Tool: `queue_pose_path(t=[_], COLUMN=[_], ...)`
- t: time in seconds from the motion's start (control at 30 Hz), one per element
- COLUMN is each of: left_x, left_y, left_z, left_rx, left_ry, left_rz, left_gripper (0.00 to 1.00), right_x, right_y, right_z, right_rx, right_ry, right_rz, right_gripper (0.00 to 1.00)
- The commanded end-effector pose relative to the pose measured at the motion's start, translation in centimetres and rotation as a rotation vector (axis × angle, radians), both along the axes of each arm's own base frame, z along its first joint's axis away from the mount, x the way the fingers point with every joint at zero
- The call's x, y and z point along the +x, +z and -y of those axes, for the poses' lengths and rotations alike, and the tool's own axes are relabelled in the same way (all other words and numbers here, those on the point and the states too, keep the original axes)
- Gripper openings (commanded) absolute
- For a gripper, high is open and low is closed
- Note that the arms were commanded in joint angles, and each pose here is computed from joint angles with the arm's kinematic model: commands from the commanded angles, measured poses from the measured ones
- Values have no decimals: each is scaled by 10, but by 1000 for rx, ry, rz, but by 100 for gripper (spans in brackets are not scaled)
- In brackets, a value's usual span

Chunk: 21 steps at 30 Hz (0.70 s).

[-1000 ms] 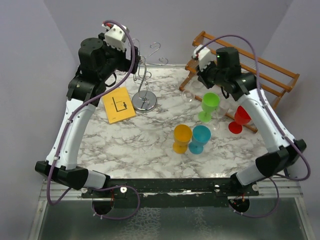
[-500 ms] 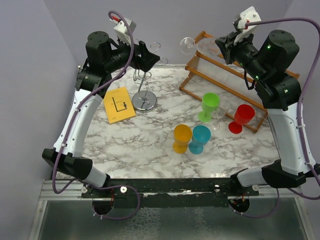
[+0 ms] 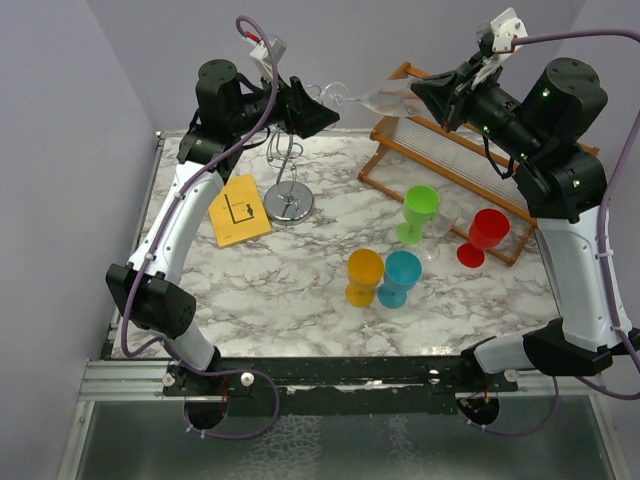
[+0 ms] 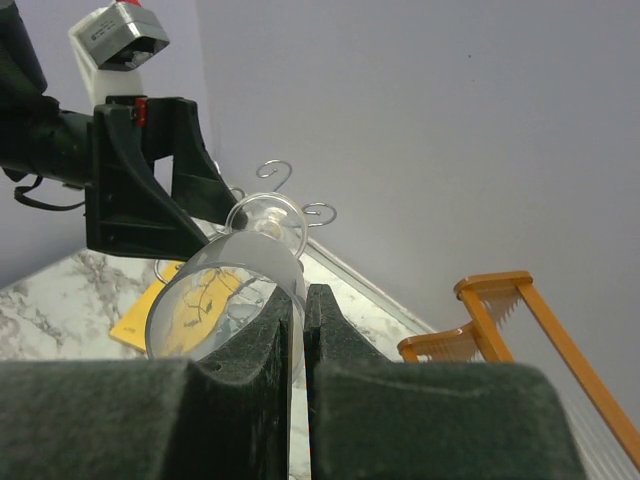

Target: Place the wine glass upside down on the wine glass rack

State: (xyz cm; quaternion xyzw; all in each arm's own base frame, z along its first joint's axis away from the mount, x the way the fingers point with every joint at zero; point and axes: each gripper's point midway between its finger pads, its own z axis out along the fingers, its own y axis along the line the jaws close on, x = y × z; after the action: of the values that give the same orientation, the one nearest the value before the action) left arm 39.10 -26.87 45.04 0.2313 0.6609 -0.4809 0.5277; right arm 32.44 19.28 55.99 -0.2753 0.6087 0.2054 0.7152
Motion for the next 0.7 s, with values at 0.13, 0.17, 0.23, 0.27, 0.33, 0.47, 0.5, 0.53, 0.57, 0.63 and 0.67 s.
queue_pose_path(t=[0.13,0.17,0.23,0.27,0.33,0.47,0.5,0.53,0.57,0.63,0.67], left_x=[-6,-6,-7,-7,-7,-7,-7,-7,-7,-6,-5], left_y=[11,11,11,10,10,11,12,12,14,18,20], left_z=[3,3,4,3,3,3,3,3,3,1,-1], left_rx=[-23,-23,-23,-23,-20,-18,-18,-18,-17,-12,-10], left_ry=[-39,-43,-51,-51,-51,-52,-52,-51,-49,-35,-27], left_rz=[28,30,30,30,33,38,39,40,48,59,68], left_gripper=[58,53,43,39,33,16,12,8,2,0,0], right_x=[-17,-17,-18,-18,-19,-20,-20,-19,-19,-18,-18], right_y=[16,15,15,15,15,14,13,12,11,9,8], right_z=[-6,-6,-7,-7,-7,-9,-9,-9,-9,-9,-9], right_rx=[52,53,54,54,54,54,53,49,49,41,37], right_ry=[64,69,72,72,77,88,87,88,88,89,86], right_rz=[30,28,28,28,27,25,25,24,23,24,23], right_gripper=[1,1,1,1,1,1,1,1,1,1,5])
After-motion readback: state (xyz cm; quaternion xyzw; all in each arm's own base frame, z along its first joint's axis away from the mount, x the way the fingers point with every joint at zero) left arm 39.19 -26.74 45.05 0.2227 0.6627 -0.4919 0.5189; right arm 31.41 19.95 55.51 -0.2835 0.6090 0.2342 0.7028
